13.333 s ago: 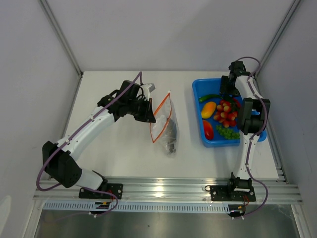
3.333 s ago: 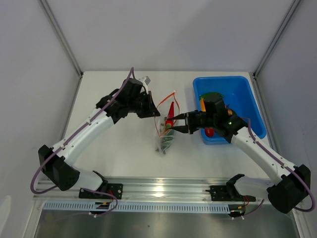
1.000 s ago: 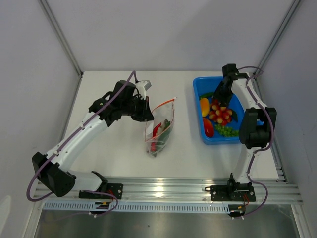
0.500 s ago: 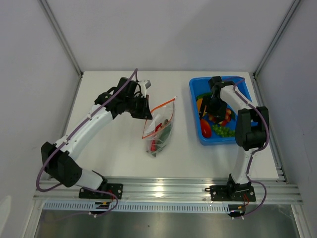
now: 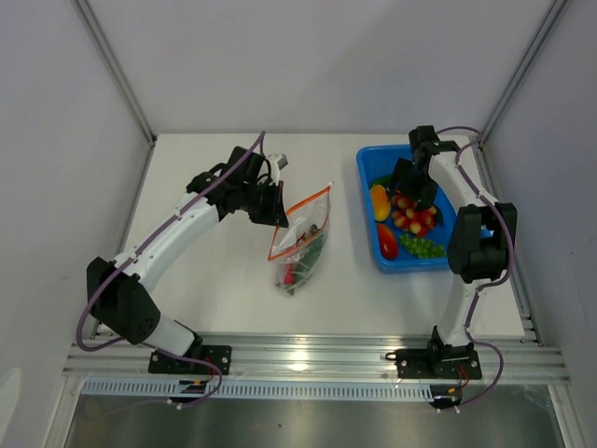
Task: Place the food in the zip-top bag and seal the zipper
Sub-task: Pick up the fake vegetable from the bin.
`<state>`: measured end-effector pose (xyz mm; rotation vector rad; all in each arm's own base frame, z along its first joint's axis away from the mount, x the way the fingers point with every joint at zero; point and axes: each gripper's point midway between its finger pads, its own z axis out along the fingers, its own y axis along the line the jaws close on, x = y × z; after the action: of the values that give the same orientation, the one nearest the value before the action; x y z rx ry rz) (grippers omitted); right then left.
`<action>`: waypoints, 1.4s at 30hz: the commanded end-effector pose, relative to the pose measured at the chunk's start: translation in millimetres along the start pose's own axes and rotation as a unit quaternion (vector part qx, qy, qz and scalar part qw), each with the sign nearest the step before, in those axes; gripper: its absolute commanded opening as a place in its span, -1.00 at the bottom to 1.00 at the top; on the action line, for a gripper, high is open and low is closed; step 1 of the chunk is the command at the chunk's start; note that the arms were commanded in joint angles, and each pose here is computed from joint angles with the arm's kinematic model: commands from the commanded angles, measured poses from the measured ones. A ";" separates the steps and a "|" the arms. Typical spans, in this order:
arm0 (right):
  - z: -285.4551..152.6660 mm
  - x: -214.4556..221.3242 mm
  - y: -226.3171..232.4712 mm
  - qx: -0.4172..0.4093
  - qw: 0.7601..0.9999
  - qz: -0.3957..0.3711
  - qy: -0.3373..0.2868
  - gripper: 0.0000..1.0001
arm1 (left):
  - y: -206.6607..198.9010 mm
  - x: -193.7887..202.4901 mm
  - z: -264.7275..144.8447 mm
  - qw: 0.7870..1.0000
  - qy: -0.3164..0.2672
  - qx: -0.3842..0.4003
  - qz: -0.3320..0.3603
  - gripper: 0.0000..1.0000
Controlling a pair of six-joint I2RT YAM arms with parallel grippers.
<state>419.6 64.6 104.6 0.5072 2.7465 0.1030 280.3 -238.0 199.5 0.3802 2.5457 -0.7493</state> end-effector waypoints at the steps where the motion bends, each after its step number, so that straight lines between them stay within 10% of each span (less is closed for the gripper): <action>1: -26.6 -10.7 0.8 -0.023 0.999 0.001 -0.040 0.60 | 1.2 0.2 3.8 1.000 0.001 0.005 -0.001 -0.99; 16: 20.2 -131.2 23.6 -0.031 0.971 -0.006 -0.235 0.53 | -7.0 0.4 10.0 0.999 -0.004 0.036 -0.001 -0.99; 42: 93.9 -144.0 -3.6 -0.024 0.937 -0.260 -0.231 0.51 | -14.8 4.6 9.9 0.998 -0.001 0.062 -0.004 -0.99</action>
<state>567.4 9.7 59.2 -0.1145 2.3615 -0.0683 274.7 -253.5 180.1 0.4021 2.5516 -0.8784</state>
